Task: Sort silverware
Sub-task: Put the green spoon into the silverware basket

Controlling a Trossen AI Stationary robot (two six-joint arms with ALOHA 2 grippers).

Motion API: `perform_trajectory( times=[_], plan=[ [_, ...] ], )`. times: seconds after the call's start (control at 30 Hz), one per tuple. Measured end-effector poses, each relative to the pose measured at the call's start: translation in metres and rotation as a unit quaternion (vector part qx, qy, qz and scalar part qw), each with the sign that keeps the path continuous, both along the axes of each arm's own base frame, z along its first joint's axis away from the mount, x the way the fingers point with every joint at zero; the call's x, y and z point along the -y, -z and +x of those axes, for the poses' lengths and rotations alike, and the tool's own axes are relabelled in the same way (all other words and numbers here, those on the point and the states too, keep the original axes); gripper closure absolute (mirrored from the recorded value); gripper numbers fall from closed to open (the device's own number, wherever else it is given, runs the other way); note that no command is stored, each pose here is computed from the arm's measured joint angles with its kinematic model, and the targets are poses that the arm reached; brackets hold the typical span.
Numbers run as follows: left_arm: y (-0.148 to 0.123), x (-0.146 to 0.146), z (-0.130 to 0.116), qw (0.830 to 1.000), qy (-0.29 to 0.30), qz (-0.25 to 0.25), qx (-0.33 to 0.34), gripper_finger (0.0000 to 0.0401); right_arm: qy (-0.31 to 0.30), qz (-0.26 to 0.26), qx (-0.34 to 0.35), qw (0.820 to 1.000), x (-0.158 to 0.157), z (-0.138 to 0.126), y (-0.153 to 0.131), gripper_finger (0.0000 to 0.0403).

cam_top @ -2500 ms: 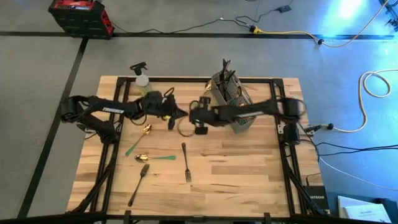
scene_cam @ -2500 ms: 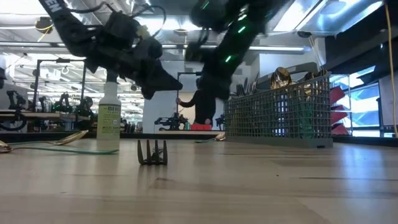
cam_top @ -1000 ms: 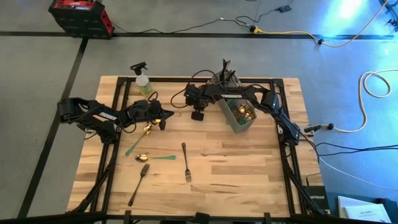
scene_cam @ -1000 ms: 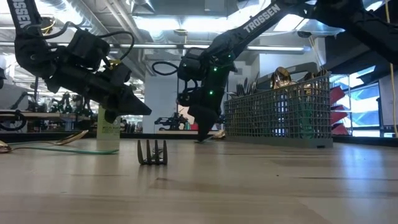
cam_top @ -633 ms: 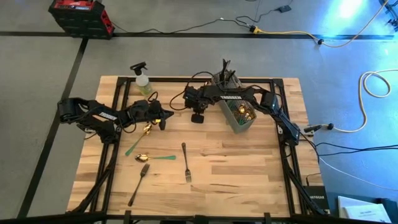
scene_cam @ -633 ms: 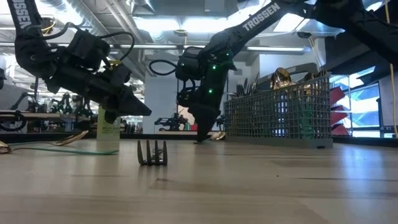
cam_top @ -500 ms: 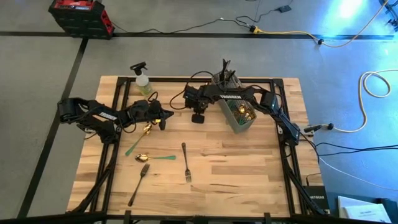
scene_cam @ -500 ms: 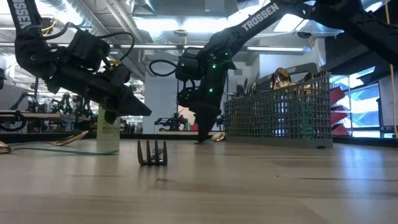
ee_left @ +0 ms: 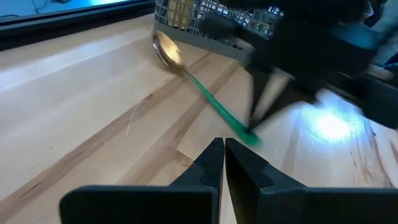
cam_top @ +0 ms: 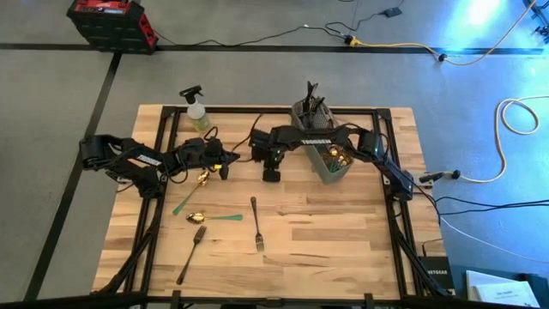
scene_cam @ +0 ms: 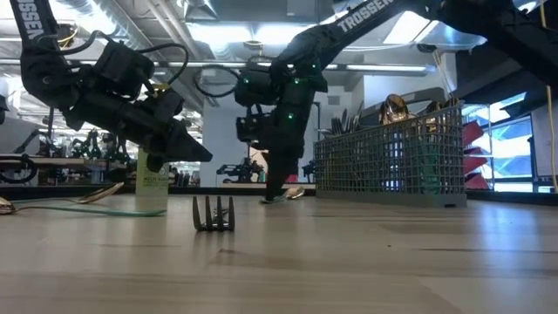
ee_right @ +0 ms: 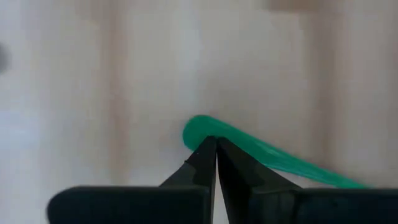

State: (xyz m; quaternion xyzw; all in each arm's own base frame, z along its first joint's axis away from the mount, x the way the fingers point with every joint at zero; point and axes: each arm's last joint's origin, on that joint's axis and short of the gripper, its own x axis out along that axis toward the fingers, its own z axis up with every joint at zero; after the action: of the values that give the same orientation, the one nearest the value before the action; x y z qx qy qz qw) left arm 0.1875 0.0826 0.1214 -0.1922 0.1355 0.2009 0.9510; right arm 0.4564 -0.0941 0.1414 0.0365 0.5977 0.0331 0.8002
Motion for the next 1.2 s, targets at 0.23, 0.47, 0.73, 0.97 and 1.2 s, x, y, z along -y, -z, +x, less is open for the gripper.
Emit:
perform_trajectory(
  times=[0.23, 0.47, 0.73, 0.97, 1.2],
  plan=[
    [0.002, 0.000, -0.001, 1.000, 0.000, -0.004, -0.007, 0.0401, -0.049, -0.003, -0.008, 0.999, -0.061, 0.008, 0.000, 0.0403],
    [0.003, 0.000, -0.001, 1.000, -0.001, -0.009, -0.016, 0.0401, -0.102, -0.007, -0.007, 0.995, -0.135, 0.008, 0.001, 0.0403],
    [0.003, -0.001, -0.001, 1.000, -0.013, 0.000, -0.017, 0.0401, -0.119, -0.030, -0.005, 0.992, -0.182, 0.002, 0.001, 0.0403],
    [0.005, 0.000, -0.002, 1.000, -0.012, 0.001, -0.029, 0.0401, -0.110, -0.048, 0.005, 0.993, -0.182, -0.001, -0.015, 0.0403],
    [0.010, 0.002, -0.004, 0.998, -0.007, -0.006, -0.057, 0.0401, -0.077, -0.139, 0.069, 0.985, -0.168, -0.002, -0.078, 0.0403]
  ],
)
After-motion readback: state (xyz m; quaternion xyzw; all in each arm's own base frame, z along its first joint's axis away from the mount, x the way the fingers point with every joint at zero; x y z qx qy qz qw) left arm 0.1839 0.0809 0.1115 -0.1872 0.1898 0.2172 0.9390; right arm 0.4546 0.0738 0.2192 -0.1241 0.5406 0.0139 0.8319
